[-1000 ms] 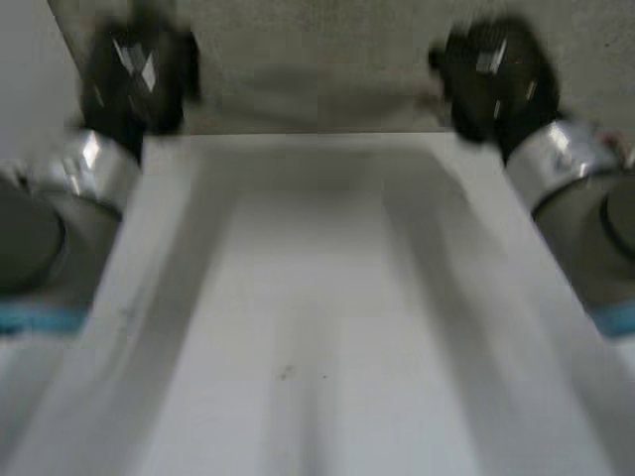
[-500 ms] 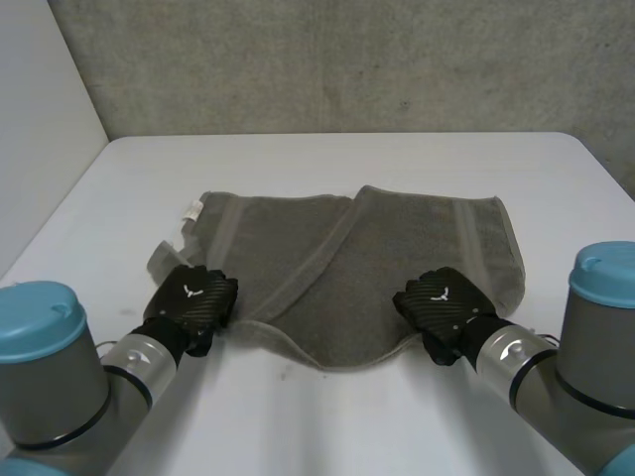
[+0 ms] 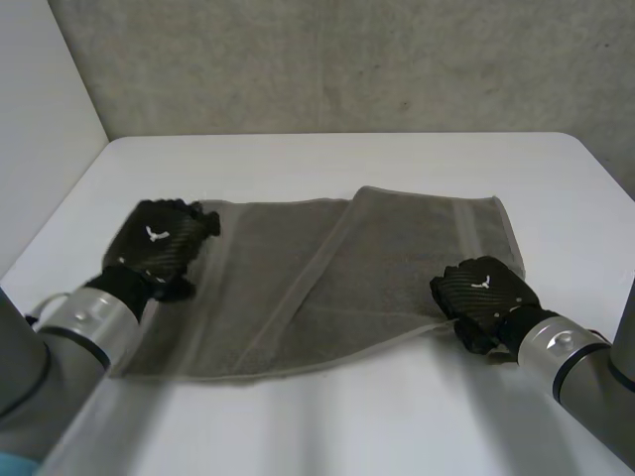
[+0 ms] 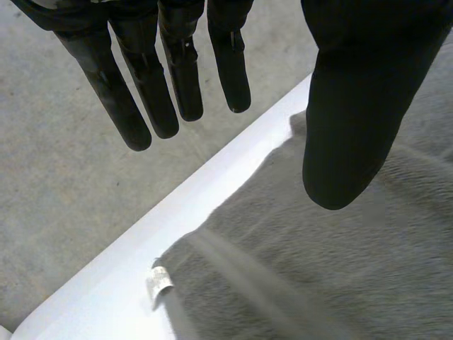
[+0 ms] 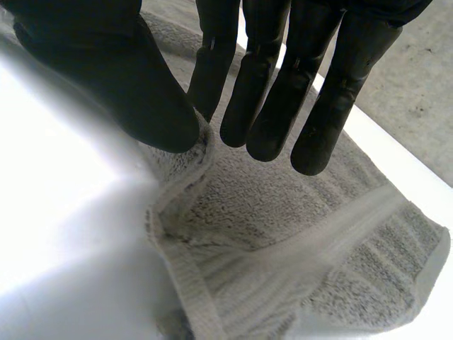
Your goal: Fold the towel.
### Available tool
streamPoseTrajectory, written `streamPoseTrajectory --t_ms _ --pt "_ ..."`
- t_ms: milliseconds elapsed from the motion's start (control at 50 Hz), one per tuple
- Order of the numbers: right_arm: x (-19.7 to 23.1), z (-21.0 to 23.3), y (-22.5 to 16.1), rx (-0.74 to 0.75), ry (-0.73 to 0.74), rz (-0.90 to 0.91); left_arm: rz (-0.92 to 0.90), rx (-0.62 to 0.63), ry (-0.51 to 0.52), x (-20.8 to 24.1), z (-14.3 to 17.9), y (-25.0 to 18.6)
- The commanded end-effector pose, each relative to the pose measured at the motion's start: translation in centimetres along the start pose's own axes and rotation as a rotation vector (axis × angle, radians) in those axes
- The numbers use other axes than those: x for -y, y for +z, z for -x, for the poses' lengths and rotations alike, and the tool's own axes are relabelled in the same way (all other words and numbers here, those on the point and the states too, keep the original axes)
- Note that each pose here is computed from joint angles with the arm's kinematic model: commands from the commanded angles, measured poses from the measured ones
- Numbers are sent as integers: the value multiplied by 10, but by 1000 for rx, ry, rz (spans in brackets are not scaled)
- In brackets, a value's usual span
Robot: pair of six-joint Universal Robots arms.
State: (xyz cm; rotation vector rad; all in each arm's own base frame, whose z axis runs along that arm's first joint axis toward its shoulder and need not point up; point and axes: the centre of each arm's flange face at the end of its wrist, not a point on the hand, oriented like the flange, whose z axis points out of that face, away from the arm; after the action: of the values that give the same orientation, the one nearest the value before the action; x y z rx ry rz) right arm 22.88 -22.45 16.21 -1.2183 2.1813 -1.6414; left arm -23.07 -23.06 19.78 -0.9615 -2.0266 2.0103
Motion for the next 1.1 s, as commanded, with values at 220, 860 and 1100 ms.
streamPoseTrajectory --t_ms 220,860,1100 --pt "-8 -10 7 -23 15 6 279 -139 -183 -52 15 -19" --pt "-17 -11 14 -23 99 37 334 -85 -187 -75 3 -38" --pt "-18 -8 15 -16 102 42 337 -88 -186 -85 2 -31"
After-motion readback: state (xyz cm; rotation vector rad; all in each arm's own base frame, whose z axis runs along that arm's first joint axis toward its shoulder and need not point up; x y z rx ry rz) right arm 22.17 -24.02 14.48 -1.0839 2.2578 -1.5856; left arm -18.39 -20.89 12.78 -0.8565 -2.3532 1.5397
